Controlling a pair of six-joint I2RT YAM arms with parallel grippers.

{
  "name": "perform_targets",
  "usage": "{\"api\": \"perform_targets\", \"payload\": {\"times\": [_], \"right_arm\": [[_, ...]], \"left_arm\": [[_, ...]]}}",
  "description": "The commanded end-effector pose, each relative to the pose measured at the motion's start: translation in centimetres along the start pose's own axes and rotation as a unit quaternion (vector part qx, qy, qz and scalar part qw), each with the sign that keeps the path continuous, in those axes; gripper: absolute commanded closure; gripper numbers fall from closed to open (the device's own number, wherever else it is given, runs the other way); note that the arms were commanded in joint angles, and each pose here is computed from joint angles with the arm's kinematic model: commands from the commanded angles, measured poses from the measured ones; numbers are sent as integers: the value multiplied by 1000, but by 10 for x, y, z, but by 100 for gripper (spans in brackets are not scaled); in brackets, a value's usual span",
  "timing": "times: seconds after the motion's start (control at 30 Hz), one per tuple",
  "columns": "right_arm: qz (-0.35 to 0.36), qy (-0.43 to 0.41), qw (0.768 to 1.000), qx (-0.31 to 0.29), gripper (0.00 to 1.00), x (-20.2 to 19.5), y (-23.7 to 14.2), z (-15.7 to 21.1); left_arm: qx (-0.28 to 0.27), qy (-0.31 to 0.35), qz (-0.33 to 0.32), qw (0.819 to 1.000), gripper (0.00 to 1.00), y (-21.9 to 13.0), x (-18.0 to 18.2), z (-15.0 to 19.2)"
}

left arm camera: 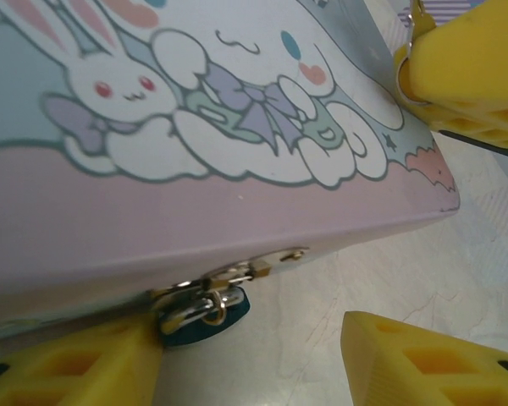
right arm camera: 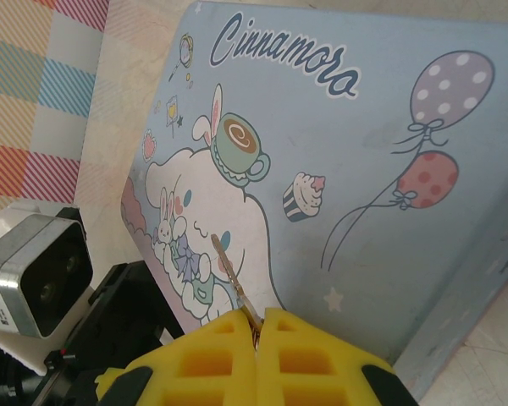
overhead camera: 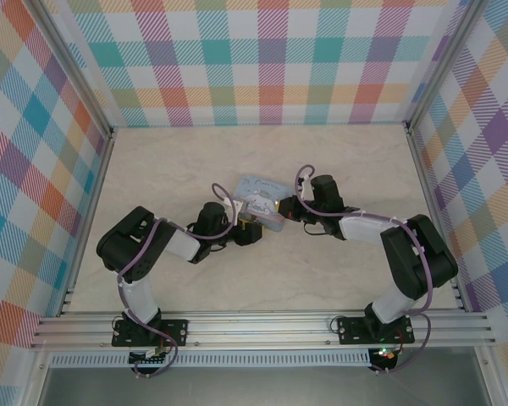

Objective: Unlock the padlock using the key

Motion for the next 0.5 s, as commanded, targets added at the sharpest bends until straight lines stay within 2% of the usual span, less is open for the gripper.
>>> {"api": "perform_targets", "payload": {"times": [0.0,0.47], "right_arm": [[43,30,998,45,98,-27,1,29],[41,29,998,46,98,-25,1,30]], "left_arm": [[3,-10,-3,1000,45,8,-2,0],[1,-35,-38,999,57,13,9,-1]]}}
Point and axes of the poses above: each hand's point on the last joint's axis, 136 mm out from that joint toward the fingers, its own y axis out along the fingers, its own x axis along the line the jaws close on, z = x × y, the point moved 1 cm from there along -y, back along the fingers, and after that the axes turned 15 degrees about y, right-handed, at the moved point
